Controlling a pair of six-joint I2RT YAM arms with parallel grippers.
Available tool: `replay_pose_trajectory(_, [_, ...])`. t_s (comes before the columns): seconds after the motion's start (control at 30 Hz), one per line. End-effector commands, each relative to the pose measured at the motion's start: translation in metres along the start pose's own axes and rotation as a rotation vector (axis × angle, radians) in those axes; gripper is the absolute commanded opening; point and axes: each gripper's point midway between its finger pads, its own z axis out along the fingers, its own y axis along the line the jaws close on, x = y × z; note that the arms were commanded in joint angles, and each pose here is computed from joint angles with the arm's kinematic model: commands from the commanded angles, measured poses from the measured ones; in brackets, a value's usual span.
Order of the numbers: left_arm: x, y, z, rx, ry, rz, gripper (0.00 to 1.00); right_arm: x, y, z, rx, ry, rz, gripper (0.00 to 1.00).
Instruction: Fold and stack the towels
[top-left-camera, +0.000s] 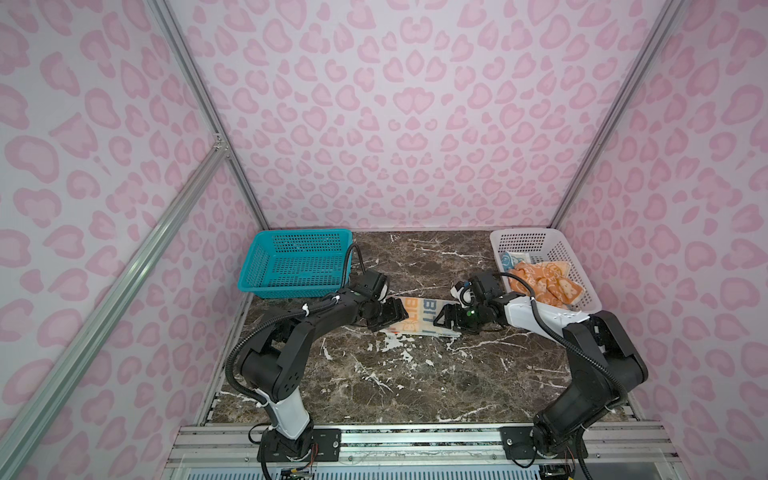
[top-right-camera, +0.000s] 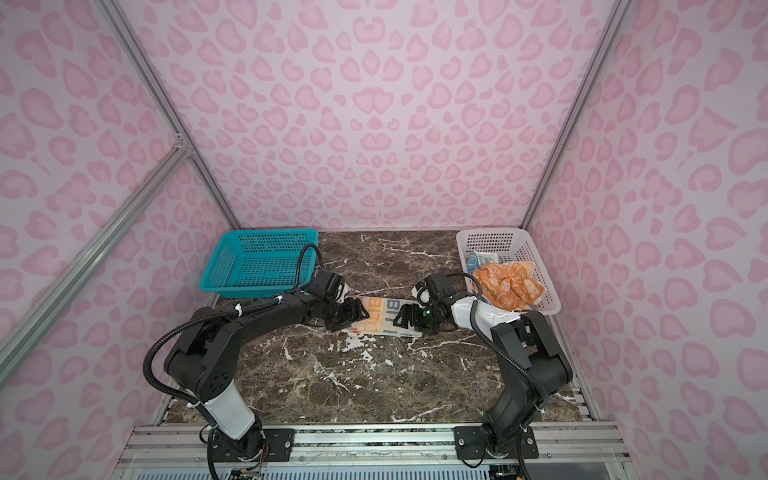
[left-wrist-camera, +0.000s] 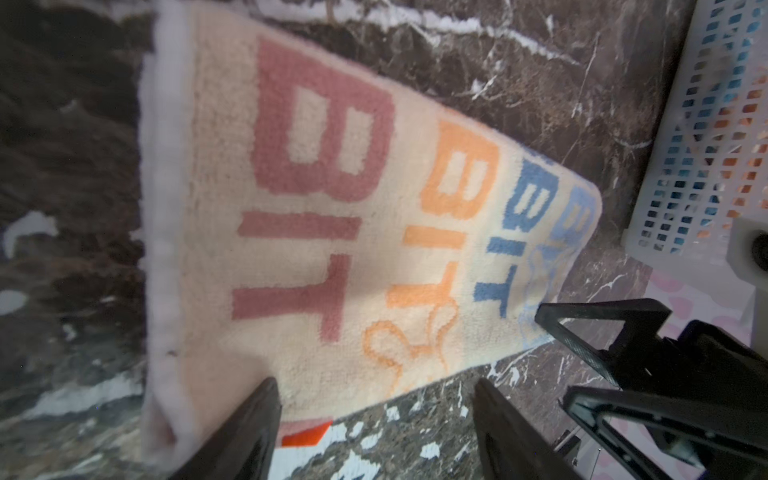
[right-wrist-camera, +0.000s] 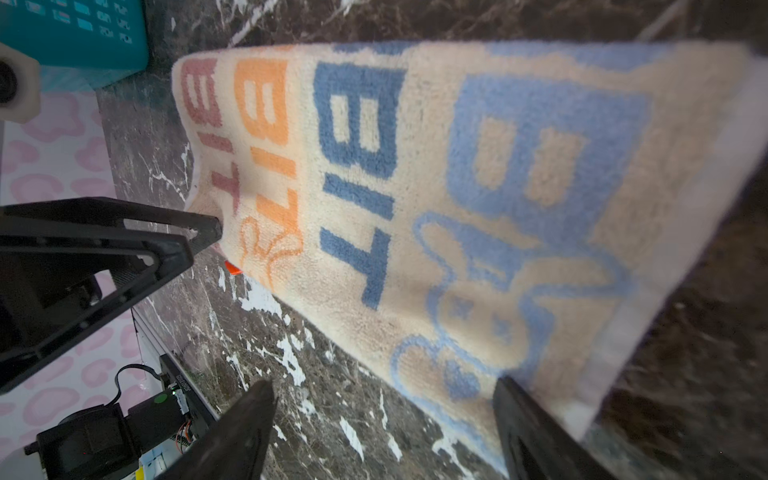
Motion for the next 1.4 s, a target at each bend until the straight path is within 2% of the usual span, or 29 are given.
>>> replay_pose_trajectory(0.0, [0.004,0.005,0.003,0.003,0.003,-0.002,0.74,0.006,-0.008,0.006,0.004,0.019,0.013,0.85])
replay_pose_trajectory(0.23, [0.011,0.018,0.007,-0.041,0.020,0.010,0.75,0.015,-0.034,0.012,0.093,0.056,0.034,0.88])
replay_pose_trajectory(0.43, [-0.018,-0.011,-0.023,-0.054,-0.044,0.131,0.76,-0.010,-0.006,-0.016,0.077,-0.015,-0.031,0.98])
replay_pose_trajectory(0.47, [-0.024,-0.012,-0.029,-0.075,-0.061,0.143,0.78,-0.014,-0.003,-0.023,0.086,-0.026,-0.041,0.98])
replay_pose_trajectory(0.5, [-0.029,-0.010,-0.033,-0.098,-0.073,0.151,0.98,-0.019,-0.001,-0.029,0.098,-0.037,-0.046,0.98])
replay_pose_trajectory(0.63, [-0.045,0.000,-0.040,-0.159,-0.094,0.171,0.97,-0.032,-0.006,-0.044,0.117,-0.072,-0.033,0.98])
replay_pose_trajectory(0.8, [-0.051,0.016,-0.023,-0.176,-0.045,0.155,0.97,-0.037,-0.020,-0.041,0.132,-0.065,-0.007,0.98])
replay_pose_trajectory(1.17, [-0.040,0.033,0.006,-0.220,0.061,0.180,1.00,-0.025,-0.037,-0.013,0.150,-0.013,0.012,0.98])
replay_pose_trajectory(1.3, [-0.033,0.044,0.012,-0.274,0.097,0.187,0.86,-0.022,-0.036,-0.005,0.149,-0.010,0.027,0.98])
replay_pose_trajectory(1.37, [-0.030,0.046,0.014,-0.285,0.107,0.189,0.74,-0.022,-0.036,-0.002,0.146,-0.012,0.040,0.98])
